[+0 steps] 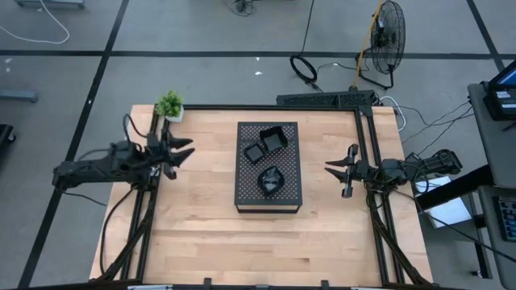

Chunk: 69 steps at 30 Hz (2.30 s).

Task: Pick & Place Mini shaped plates
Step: Return to Home Position

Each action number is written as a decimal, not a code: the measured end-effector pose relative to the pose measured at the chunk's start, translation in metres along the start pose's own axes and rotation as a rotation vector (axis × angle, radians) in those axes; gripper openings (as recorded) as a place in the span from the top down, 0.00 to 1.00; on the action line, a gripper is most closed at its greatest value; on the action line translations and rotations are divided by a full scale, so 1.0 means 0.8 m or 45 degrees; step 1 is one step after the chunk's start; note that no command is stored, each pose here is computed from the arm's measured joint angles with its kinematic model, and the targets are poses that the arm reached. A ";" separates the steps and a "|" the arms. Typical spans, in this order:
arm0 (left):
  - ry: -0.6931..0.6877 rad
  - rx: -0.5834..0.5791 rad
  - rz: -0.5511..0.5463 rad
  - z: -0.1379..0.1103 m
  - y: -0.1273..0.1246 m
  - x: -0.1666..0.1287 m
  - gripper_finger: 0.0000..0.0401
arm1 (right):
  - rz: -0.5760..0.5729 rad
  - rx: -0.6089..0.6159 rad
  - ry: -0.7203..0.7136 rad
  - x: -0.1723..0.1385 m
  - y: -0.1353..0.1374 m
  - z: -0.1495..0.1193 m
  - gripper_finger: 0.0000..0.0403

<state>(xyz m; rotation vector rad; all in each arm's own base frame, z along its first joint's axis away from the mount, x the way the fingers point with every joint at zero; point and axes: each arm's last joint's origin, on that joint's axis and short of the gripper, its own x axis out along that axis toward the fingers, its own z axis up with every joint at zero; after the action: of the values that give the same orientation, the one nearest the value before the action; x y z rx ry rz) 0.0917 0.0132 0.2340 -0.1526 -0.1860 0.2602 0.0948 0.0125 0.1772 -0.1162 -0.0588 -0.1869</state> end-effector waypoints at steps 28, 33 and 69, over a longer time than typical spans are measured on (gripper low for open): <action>0.127 0.133 0.042 -0.074 0.011 0.004 0.56 | 0.000 0.000 0.000 0.000 0.000 0.000 0.82; 0.126 0.132 0.042 -0.074 0.011 0.004 0.56 | 0.000 0.000 0.000 0.000 0.000 0.000 0.82; 0.126 0.134 0.041 -0.074 0.011 0.004 0.56 | 0.000 0.000 0.000 0.000 0.000 0.000 0.82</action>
<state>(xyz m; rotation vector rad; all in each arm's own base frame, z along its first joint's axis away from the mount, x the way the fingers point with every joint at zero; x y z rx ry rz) 0.1048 0.0150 0.1755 -0.0640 -0.0717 0.2936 0.0948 0.0125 0.1772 -0.1160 -0.0587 -0.1870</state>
